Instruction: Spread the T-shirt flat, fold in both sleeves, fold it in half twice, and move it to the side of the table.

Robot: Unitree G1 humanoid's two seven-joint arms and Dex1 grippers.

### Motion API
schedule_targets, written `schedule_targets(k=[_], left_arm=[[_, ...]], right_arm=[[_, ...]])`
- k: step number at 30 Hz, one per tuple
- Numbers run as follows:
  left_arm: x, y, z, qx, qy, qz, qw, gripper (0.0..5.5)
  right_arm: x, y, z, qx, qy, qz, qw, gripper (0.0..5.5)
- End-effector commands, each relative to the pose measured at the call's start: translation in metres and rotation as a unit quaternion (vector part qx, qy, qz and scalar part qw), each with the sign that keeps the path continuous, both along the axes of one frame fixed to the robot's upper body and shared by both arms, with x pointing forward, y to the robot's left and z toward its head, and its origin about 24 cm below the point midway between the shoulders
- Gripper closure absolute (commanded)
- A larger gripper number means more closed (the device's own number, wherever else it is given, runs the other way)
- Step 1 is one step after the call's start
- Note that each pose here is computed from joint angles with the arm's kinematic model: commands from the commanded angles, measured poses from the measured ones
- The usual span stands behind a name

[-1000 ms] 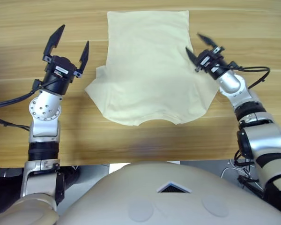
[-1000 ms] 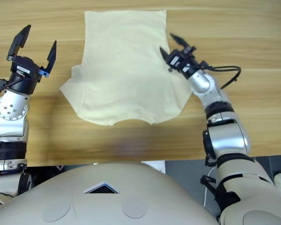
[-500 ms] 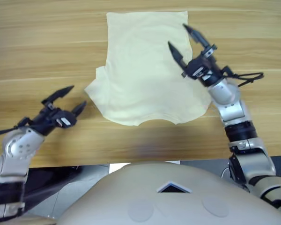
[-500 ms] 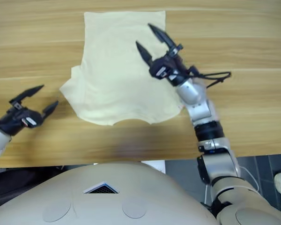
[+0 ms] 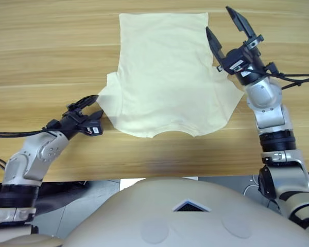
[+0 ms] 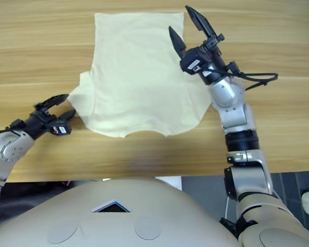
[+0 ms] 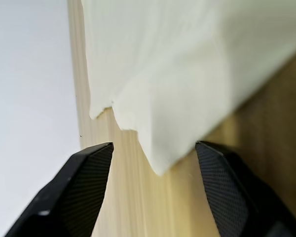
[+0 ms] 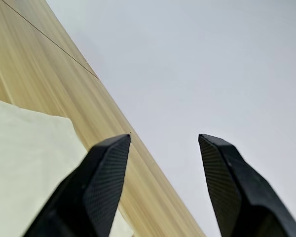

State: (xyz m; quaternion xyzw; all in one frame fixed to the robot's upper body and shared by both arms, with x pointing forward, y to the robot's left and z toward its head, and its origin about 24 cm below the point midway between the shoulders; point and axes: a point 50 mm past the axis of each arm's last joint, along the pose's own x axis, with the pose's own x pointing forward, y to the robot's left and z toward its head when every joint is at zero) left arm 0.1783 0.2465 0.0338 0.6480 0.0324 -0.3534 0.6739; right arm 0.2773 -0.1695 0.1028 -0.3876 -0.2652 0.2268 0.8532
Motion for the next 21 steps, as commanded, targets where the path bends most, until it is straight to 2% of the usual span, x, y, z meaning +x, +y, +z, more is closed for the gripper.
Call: schedule_targets(k=[1, 9, 21], left_arm=[[0.005, 0.007, -0.014, 0.051, 0.022, 0.009, 0.998, 2.37], [0.009, 0.005, -0.015, 0.057, 0.022, -0.006, 0.998, 2.37], [0.027, 0.012, -0.008, 0.121, -0.011, -0.020, 0.992, 2.37]], right_arm=[[-0.003, -0.008, 0.001, -0.004, 0.004, -0.007, 1.000, 2.95], [-0.005, -0.015, -0.002, 0.005, 0.013, -0.017, 1.000, 2.95], [-0.007, -0.017, -0.011, 0.011, 0.024, -0.029, 0.999, 2.95]])
